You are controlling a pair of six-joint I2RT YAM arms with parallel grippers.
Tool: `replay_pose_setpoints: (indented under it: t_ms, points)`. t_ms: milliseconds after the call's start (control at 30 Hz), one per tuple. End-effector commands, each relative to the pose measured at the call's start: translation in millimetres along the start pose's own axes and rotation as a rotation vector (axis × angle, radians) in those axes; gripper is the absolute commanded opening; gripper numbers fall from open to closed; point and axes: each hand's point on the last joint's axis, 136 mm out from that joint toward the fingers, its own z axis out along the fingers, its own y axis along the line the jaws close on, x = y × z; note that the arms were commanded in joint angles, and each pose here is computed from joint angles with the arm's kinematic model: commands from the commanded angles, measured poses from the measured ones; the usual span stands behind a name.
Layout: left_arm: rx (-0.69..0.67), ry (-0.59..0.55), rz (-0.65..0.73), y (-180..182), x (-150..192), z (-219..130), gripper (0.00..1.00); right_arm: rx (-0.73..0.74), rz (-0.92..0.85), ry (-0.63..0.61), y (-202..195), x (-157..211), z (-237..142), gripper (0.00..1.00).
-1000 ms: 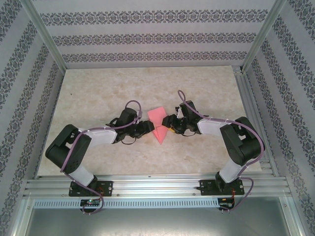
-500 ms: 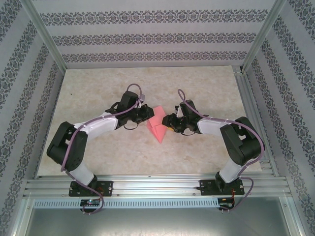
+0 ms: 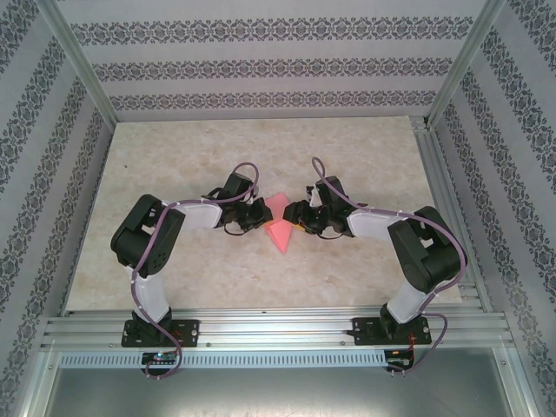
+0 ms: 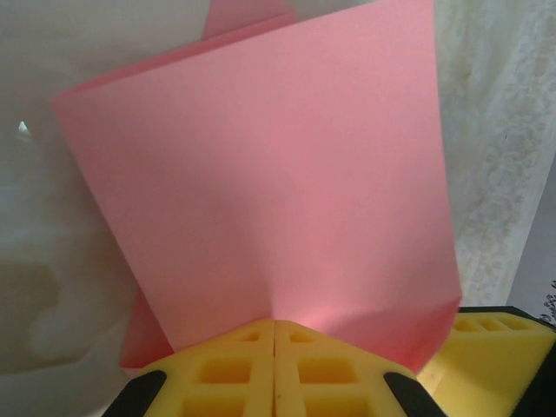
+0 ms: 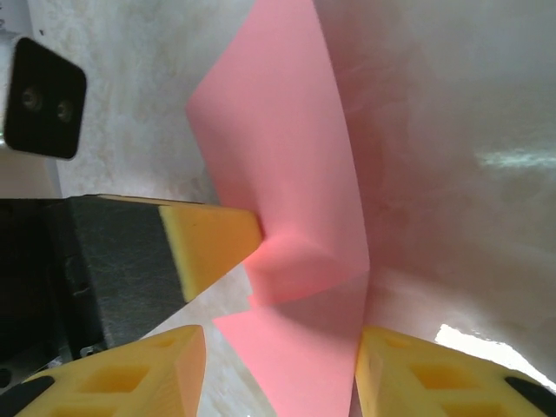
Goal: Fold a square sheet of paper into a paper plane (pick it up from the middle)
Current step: Fold the wing for the fifth time at the center of the table.
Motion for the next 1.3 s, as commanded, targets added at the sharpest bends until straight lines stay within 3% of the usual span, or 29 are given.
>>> replay_pose_setpoints:
  t_ms: [0, 367, 467, 733, 1067, 1200, 1267]
  points:
    - [-0.003, -0.030, -0.011, 6.9, -10.9, -3.3, 0.09, -0.066, -0.055, -0.007, 17.8, 0.0, 3.0, 0.49]
    - [0.024, -0.043, 0.004, -4.9, -18.6, -12.7, 0.12, -0.016, -0.143, 0.017, 12.3, 20.6, 9.9, 0.41]
    - [0.033, -0.042, -0.008, -3.5, -17.3, -12.2, 0.11, 0.001, -0.180, 0.033, 11.8, 25.5, 14.1, 0.28]
    - [0.047, -0.067, -0.010, -11.2, -23.9, -24.0, 0.17, 0.092, -0.264, 0.036, 2.4, 30.1, 24.0, 0.15]
    - [0.117, -0.099, -0.009, -40.5, -30.4, -62.5, 0.55, 0.143, -0.311, 0.015, -5.8, 28.0, 28.0, 0.06]
    - [0.166, -0.048, -0.071, -50.2, -22.4, -64.2, 0.66, 0.145, -0.362, -0.006, -2.2, 27.1, 29.4, 0.05]
    - [0.157, -0.029, -0.117, -48.2, -19.1, -62.7, 0.66, 0.170, -0.401, -0.012, -1.1, 27.3, 29.6, 0.05]
